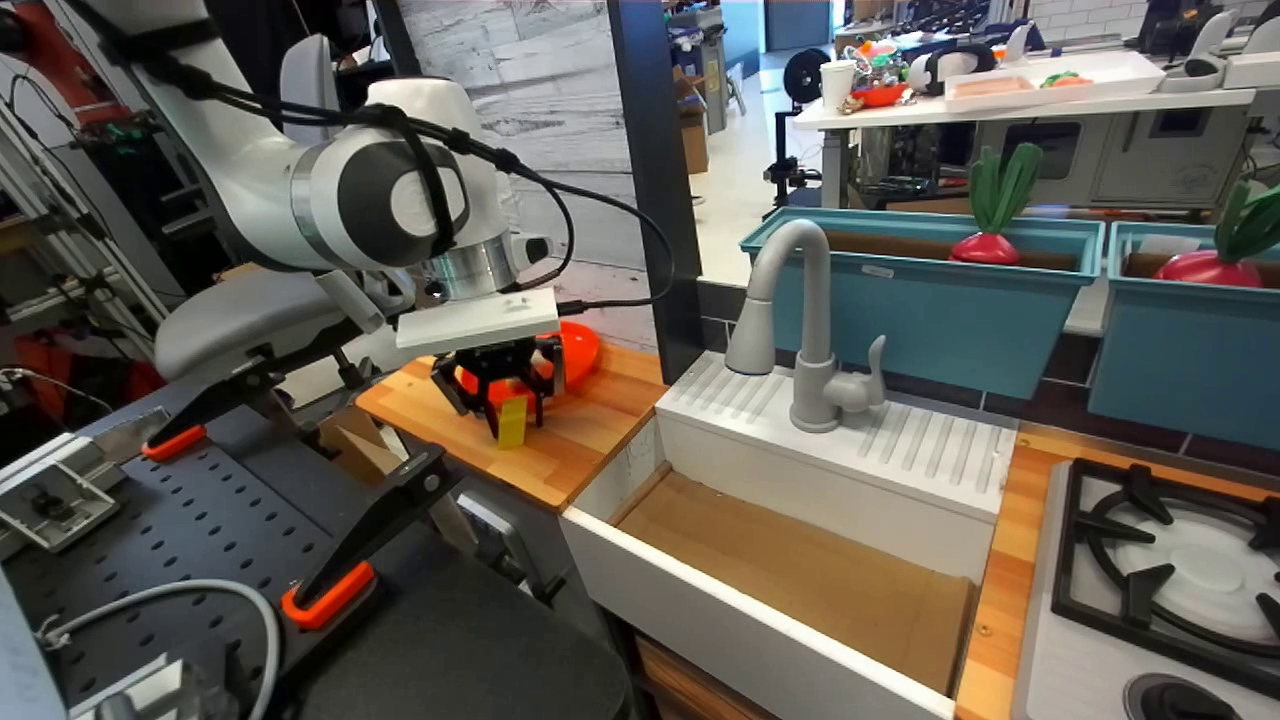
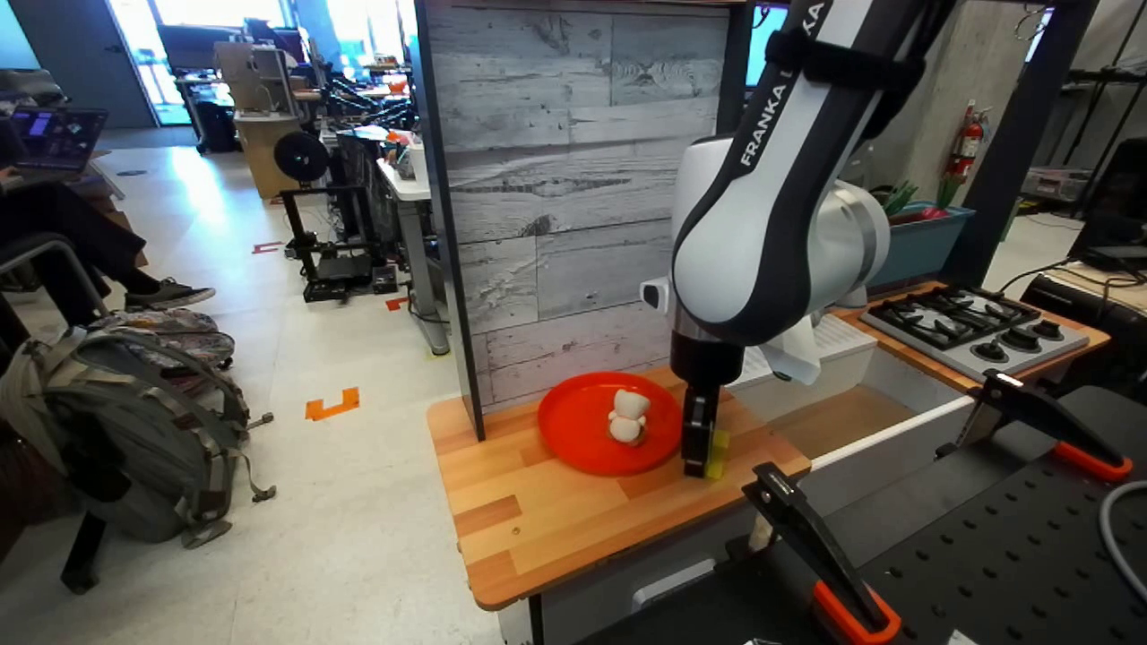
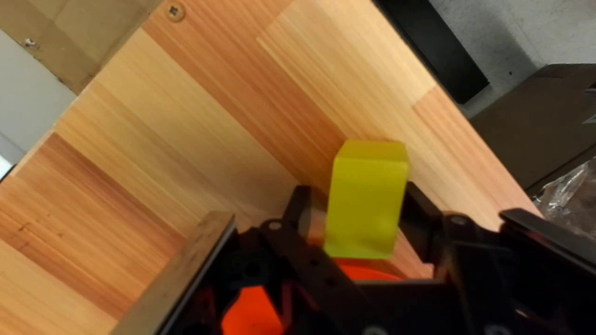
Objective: Move the yellow block to the left.
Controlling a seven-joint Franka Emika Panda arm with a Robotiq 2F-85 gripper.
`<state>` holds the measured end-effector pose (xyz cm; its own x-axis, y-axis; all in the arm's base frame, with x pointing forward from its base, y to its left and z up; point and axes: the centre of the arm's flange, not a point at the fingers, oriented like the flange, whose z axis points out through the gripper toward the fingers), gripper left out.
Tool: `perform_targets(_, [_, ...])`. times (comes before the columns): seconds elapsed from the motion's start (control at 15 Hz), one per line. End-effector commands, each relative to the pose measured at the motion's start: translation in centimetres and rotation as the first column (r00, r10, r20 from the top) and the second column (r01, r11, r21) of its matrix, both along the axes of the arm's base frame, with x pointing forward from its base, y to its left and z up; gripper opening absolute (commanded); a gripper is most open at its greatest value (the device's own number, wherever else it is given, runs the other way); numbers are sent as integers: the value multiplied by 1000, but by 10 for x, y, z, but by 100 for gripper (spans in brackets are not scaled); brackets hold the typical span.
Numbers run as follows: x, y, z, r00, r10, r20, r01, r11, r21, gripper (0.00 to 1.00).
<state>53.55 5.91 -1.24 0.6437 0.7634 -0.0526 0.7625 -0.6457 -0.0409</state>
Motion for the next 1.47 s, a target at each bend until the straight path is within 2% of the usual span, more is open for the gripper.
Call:
perform_targets(0.0, [-3, 2, -1, 1000, 7, 24, -7, 1000, 3, 21])
perform_targets(0.13, [-6, 0, 5, 1000, 4, 25, -4, 1000, 4, 10])
perform_targets(0.47, [-26, -3, 17, 999, -21, 41, 20, 1000, 18, 9])
perform_targets(0.87, [-55, 11, 59, 996, -24, 83, 20, 999, 42, 9])
perform_targets(1.13, [-48, 33, 95, 995, -11, 104, 5, 998, 58, 9])
perform_targets(1.4, [-33, 74, 108, 991, 15, 130, -29, 994, 106, 9])
